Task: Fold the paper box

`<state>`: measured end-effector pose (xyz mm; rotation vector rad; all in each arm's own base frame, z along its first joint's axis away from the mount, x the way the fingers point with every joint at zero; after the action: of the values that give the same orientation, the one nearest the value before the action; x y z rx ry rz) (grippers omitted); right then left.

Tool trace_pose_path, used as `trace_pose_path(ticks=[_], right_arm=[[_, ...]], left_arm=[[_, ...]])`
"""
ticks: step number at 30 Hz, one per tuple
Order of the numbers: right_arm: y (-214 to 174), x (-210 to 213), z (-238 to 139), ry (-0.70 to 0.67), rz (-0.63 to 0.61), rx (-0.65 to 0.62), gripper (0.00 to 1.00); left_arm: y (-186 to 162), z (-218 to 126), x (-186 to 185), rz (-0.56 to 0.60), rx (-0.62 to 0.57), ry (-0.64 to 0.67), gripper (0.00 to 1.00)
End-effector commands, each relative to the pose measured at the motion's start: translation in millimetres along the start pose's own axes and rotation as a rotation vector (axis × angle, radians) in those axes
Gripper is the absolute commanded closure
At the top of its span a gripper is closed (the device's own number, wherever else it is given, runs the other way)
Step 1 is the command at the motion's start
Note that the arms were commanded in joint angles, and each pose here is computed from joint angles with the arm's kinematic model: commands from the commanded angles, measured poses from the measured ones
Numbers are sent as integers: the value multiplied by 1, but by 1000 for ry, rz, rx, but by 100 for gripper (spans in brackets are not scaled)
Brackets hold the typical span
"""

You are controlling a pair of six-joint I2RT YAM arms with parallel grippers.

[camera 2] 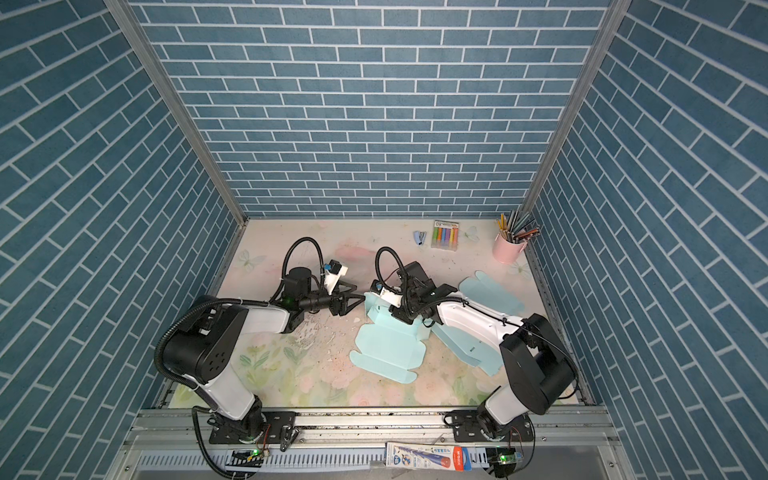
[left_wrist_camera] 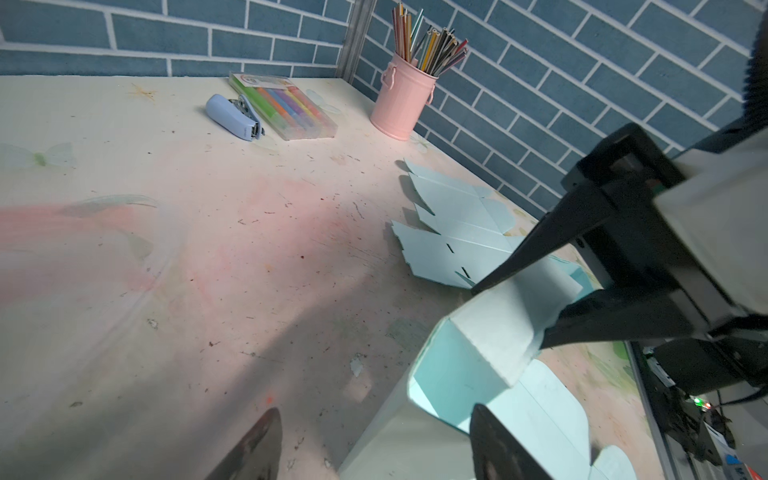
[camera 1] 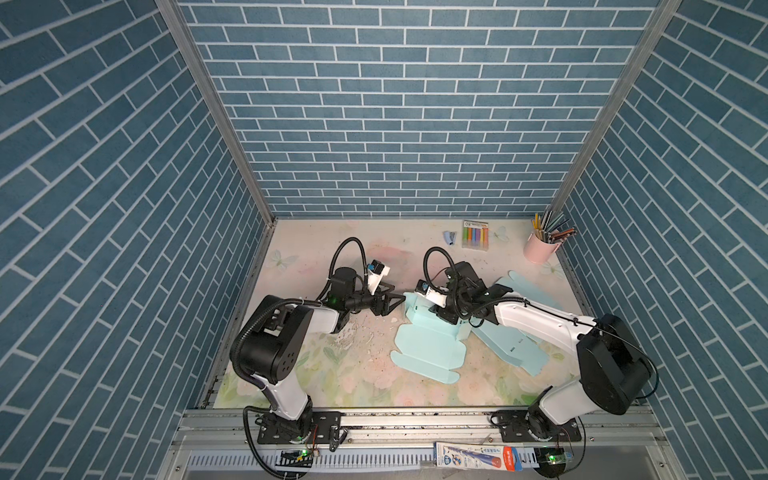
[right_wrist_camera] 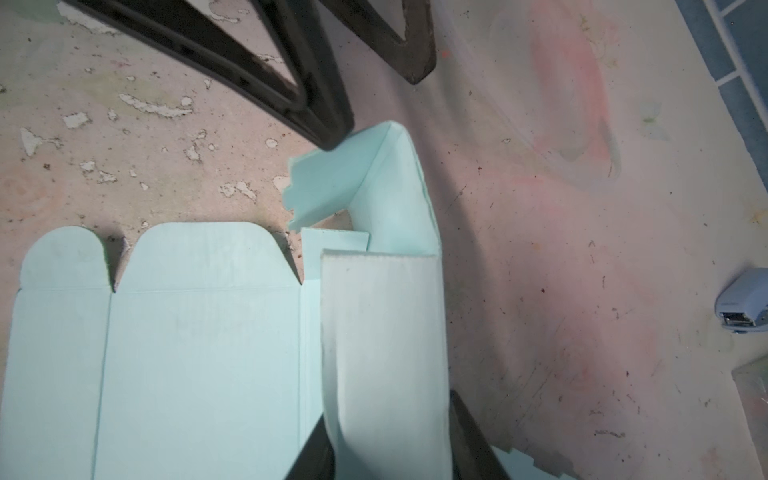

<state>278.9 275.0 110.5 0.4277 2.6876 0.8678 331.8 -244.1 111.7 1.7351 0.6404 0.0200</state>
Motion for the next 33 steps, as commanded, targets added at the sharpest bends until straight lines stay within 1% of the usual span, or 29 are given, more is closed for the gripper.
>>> trace_pose_path(ticks=[1, 2, 3, 4, 6, 8, 11, 13, 16, 21, 27, 33], right_arm=[[-6, 4, 6, 33, -19, 20, 68], [-6, 4, 6, 31, -20, 17, 68], [-6, 3, 5, 28, -19, 14, 68], [-6, 3, 5, 28, -18, 14, 68], [-4, 2, 5, 27, -20, 12, 68], [-3, 2, 3, 24, -21, 9, 68], [-2, 1, 1, 22, -22, 4, 68], [-2, 1, 0, 19, -22, 4, 68], [0, 1, -1, 17, -23, 0, 68], [1, 2, 1, 30, -24, -1, 68], [2, 5, 1, 48, -28, 4, 68], [-1, 10, 5, 71, -37, 20, 68]], left_arm=[[11, -21, 7, -55, -99, -25, 29], [16, -27, 17, -70, -127, -1, 31], [16, -29, 27, -81, -125, 26, 31], [14, -26, 34, -77, -104, 51, 32], [-1, -14, 47, -86, -25, 107, 33], [-14, 0, 48, -86, 36, 111, 33], [-27, 20, 38, -52, 112, 90, 33], [-30, 28, 27, -45, 122, 48, 33], [-28, 23, 14, -52, 85, 12, 33], [-40, 29, -12, -42, 138, -20, 34], [-46, 33, -35, -43, 152, -38, 35], [-48, 33, -43, -38, 153, -44, 35]])
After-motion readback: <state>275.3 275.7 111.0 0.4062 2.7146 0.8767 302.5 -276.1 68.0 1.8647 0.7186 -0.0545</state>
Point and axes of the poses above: each gripper's point midway between its finger pads, its own z axis out along the fingers, its own x axis along the line the jaws close on, y = z × x, the point moved 1 cm from there along -z, back along the fingers, and after that the axes turned 5 degrees about z, right-handed, at the moved point
